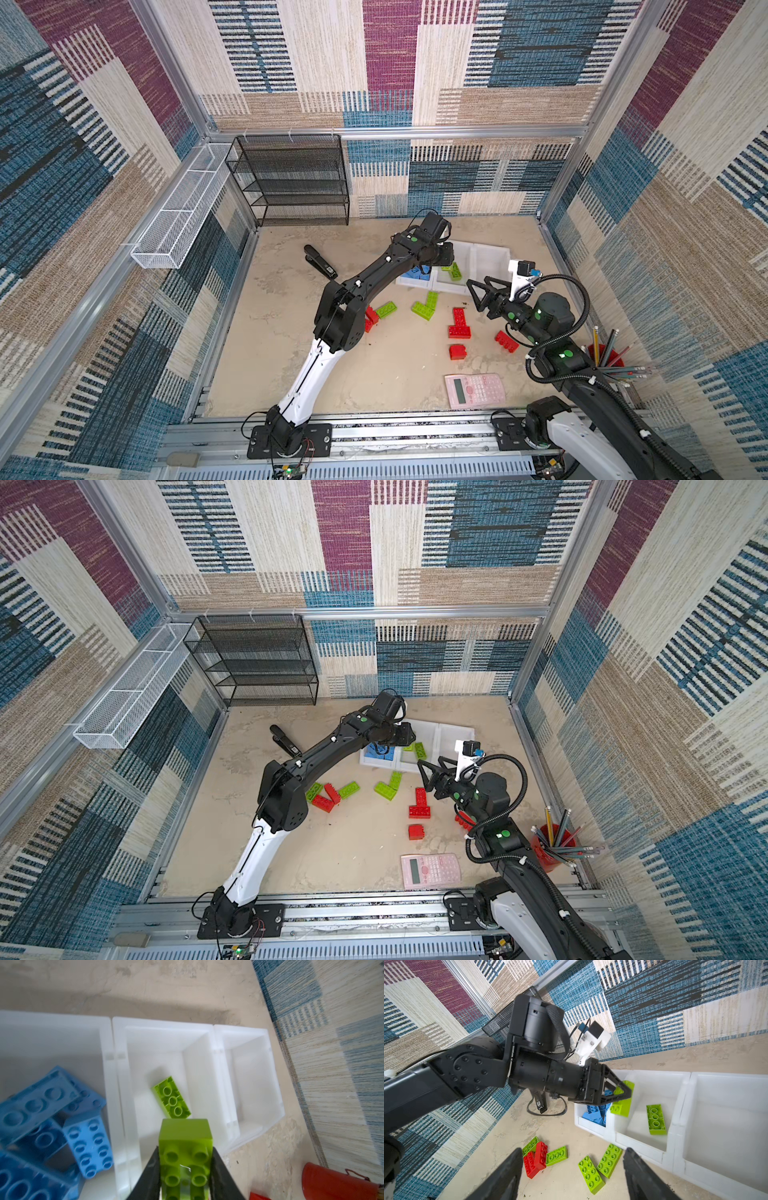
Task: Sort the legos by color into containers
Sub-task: 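Grasp a lime-green brick with left gripper, carry it toward bin while right withdraws, then open the left gripper to drop the lime-green brick into the middle compartment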
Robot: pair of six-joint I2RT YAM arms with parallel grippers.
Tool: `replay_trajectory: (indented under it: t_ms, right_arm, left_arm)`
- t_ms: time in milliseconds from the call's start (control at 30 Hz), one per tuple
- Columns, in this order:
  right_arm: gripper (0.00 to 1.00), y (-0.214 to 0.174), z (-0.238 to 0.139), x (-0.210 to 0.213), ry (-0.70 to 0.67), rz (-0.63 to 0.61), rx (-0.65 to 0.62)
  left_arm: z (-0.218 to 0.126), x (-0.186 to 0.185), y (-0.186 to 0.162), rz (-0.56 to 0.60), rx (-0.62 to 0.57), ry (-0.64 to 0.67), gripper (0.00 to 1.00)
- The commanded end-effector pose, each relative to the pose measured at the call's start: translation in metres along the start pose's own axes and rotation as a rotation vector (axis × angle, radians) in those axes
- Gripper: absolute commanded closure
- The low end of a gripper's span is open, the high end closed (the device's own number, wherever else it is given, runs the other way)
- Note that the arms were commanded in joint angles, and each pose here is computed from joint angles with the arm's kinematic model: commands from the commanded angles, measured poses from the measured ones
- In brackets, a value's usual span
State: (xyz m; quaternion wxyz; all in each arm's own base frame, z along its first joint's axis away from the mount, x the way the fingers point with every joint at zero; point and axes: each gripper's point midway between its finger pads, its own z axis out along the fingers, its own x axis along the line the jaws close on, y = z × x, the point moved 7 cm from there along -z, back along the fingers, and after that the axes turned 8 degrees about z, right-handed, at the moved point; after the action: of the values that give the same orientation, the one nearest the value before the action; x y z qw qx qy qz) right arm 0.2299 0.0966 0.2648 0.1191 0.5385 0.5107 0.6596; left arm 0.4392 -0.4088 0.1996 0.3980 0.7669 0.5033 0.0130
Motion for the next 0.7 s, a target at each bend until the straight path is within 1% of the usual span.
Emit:
replay_trajectory:
  t_ms: [0,100,167,267,333,567,667]
  right_arm:
    - [0.23,0.007,-0.002,0.006,0.023,-0.001,-0.038]
    - [0.23,0.012,-0.005,0.011,0.045,0.001,-0.058]
    - [0.23,0.016,-0.008,0.017,0.071,-0.008,-0.077]
    - [0.23,0.019,-0.007,0.017,0.051,-0.025,-0.067]
    - [0.22,0.018,-0.008,0.016,0.040,-0.026,-0.062]
    - [0.22,0.018,-0.008,0.014,0.005,-0.020,-0.051]
    - [0.22,0.020,-0.008,0.014,-0.010,-0.026,-0.040]
  left_arm:
    - [0.012,-0.002,0.009,0.002,-0.025,-0.078,0.72]
    - [0.024,0.002,0.011,-0.018,-0.031,-0.130,0.71]
    - [0.031,0.007,0.009,-0.030,-0.033,-0.128,0.69]
    - [0.036,0.010,0.009,-0.040,-0.034,-0.135,0.67]
    - [0.038,0.011,0.009,-0.044,-0.032,-0.133,0.63]
    - [0.025,0.007,0.016,-0.024,-0.052,-0.124,0.46]
    - [0.015,0.005,0.020,-0.020,-0.060,-0.115,0.42]
